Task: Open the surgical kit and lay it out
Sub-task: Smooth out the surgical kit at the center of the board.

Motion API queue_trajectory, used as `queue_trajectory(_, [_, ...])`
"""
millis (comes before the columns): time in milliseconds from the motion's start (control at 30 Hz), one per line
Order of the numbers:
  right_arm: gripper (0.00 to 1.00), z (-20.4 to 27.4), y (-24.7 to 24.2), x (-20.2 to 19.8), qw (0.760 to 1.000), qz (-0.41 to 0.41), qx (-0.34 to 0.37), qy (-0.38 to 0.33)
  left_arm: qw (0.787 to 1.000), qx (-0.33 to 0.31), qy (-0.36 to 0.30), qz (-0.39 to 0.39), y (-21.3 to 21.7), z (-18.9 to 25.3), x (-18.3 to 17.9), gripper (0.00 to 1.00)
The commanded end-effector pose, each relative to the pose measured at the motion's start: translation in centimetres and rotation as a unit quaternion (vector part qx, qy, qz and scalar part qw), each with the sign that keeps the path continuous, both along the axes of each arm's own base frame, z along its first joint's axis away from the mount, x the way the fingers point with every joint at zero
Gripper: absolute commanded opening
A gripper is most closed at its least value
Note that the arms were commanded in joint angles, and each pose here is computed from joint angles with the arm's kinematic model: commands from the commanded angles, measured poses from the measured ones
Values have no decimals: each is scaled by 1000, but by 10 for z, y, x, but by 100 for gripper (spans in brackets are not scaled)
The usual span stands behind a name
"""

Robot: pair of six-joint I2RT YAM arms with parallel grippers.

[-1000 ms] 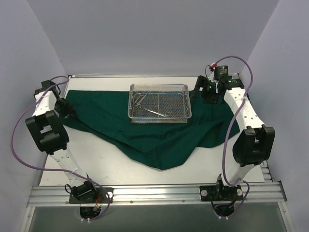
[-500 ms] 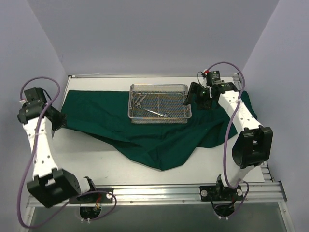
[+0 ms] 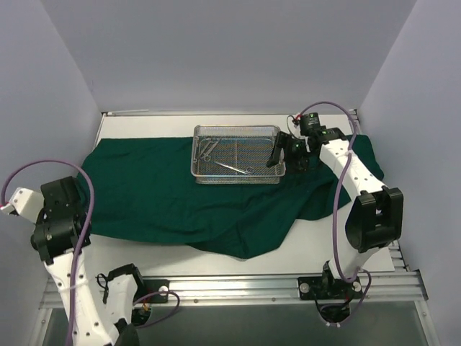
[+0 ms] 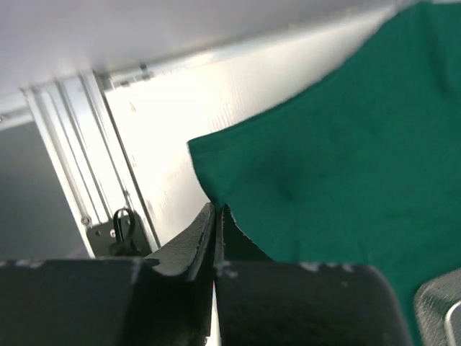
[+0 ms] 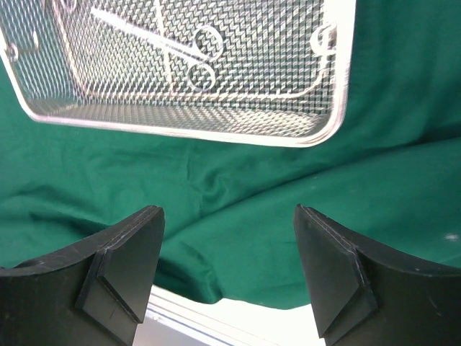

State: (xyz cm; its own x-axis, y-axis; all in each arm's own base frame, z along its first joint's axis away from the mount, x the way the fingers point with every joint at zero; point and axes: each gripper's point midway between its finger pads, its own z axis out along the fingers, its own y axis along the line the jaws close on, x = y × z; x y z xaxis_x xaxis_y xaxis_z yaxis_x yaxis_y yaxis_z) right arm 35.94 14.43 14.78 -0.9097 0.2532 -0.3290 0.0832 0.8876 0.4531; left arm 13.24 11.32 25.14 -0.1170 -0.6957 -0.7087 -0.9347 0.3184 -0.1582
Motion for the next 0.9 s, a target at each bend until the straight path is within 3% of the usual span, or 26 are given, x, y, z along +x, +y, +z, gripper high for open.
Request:
queue_trajectory(0, [74,17,11,-13,1000,19,11,-22,993,76,7,85,14,28,-57,8])
queue_trajectory(33, [74,18,14,-15,999,22,18,-21,991,80,-3,103,15,31,-60,20])
queue_trajectory(67, [74,17,14,-16,999,21,21,-23,990,84,1,112,16,31,-66,59])
queue_trajectory(200, [74,23,15,-16,999,13,28,-29,994,71,1,78,14,27,-44,96])
queue_trajectory(300, [74,38,9,-13,999,-2,28,-46,998,43,4,44,10,21,-17,94])
queue_trajectory(400, [75,50,-9,-12,997,-35,25,-57,999,-1,1,-42,-2,14,30,94])
queue_trajectory(500, [75,50,-43,-17,996,-81,16,-44,984,-67,-16,-163,-28,1,89,99])
queue_trajectory(533, [75,51,-53,-19,994,-95,8,-44,975,-74,-37,-206,-35,2,113,84])
queue_trajectory(633, [74,49,-88,-18,988,-146,-29,-43,940,-179,-48,-286,-72,-27,162,69])
queue_trajectory(700, [74,41,-119,-14,980,-189,-48,-34,921,-213,-40,-324,-90,-39,192,68])
queue_trajectory(867, [71,22,-171,0,965,-246,-89,-19,904,-239,10,-353,-103,-74,238,68])
